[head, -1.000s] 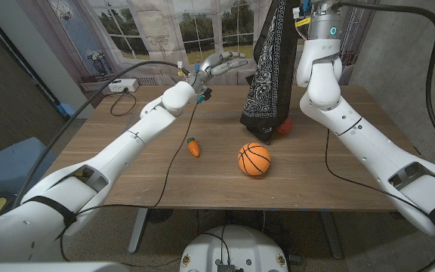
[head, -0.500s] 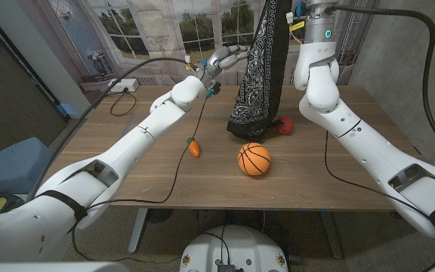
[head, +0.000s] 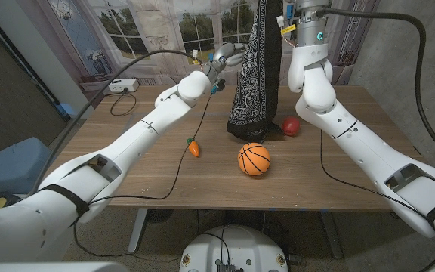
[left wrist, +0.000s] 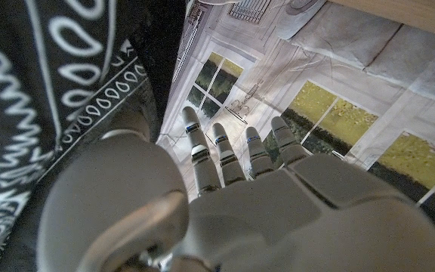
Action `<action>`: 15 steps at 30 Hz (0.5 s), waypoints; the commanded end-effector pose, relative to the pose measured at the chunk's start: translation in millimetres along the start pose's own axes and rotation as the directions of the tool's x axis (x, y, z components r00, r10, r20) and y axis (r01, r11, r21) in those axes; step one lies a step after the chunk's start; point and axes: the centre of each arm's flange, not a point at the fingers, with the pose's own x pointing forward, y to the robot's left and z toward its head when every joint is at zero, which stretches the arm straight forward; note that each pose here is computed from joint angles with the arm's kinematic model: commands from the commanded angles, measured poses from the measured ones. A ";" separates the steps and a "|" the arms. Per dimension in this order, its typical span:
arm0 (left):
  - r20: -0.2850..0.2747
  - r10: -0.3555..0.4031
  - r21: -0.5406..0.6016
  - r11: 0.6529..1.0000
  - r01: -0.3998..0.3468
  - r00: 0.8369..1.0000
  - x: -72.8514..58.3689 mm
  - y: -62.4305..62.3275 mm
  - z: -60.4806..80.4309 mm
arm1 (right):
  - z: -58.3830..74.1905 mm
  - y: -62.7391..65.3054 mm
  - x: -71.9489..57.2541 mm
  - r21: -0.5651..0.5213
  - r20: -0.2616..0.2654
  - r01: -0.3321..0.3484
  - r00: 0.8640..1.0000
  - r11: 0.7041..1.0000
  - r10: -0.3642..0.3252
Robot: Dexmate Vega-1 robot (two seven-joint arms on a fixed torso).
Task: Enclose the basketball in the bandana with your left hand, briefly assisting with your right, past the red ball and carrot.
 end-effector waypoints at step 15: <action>-0.102 -0.166 0.133 0.975 0.179 0.981 22.5 -30.3 -15.7 | 6.0 -6.5 0.1 0.124 0.016 0.036 0.999 0.992 -0.038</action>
